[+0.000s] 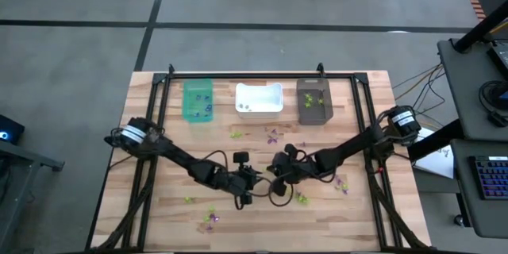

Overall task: Sort Halloween decoration
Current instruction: Put the green spider toy into the black bin

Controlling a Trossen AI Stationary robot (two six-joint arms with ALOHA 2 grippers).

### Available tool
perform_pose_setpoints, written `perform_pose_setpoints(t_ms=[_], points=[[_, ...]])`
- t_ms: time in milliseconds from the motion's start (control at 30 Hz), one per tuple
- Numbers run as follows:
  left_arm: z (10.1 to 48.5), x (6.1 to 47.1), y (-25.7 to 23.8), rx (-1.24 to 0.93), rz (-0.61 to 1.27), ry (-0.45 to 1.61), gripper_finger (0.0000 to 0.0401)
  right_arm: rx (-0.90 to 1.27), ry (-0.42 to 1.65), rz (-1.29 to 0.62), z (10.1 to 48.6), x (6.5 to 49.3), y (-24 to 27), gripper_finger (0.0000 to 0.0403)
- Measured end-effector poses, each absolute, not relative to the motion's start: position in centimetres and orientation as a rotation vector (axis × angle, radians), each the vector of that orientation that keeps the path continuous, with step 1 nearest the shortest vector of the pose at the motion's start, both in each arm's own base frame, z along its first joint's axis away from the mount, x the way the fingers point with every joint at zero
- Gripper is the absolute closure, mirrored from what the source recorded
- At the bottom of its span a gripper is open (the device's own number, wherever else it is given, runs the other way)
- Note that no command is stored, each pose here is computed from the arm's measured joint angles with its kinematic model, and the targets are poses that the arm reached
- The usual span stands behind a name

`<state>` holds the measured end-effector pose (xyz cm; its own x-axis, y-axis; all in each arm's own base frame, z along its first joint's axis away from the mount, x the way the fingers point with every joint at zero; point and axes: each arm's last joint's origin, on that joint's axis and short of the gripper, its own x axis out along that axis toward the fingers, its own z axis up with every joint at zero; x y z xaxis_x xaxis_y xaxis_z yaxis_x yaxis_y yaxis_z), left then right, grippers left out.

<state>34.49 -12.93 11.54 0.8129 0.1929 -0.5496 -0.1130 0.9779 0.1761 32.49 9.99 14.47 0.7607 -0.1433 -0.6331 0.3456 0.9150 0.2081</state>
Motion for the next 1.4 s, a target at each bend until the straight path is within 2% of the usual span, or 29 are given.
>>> perform_pose_setpoints(t_ms=[200,567,800,1100,1400], points=[[10.2,34.8,-12.1,0.123,0.196,0.63,0.0323,0.396,0.701,-0.324,14.0,32.2,9.6,0.0386],[10.2,35.3,-11.4,0.098,0.216,0.601,0.0323,0.433,0.699,-0.323,14.0,32.3,9.4,0.0301],[9.0,35.5,-10.8,0.083,0.243,0.628,0.0323,0.453,0.694,-0.329,14.0,32.3,9.4,0.027],[8.6,35.5,-10.9,0.064,0.255,0.629,0.0323,0.493,0.718,-0.367,12.8,32.5,9.2,0.0248],[9.5,35.2,-11.4,0.062,0.228,0.621,0.0323,0.469,0.733,-0.383,12.1,32.8,8.4,0.0254]])
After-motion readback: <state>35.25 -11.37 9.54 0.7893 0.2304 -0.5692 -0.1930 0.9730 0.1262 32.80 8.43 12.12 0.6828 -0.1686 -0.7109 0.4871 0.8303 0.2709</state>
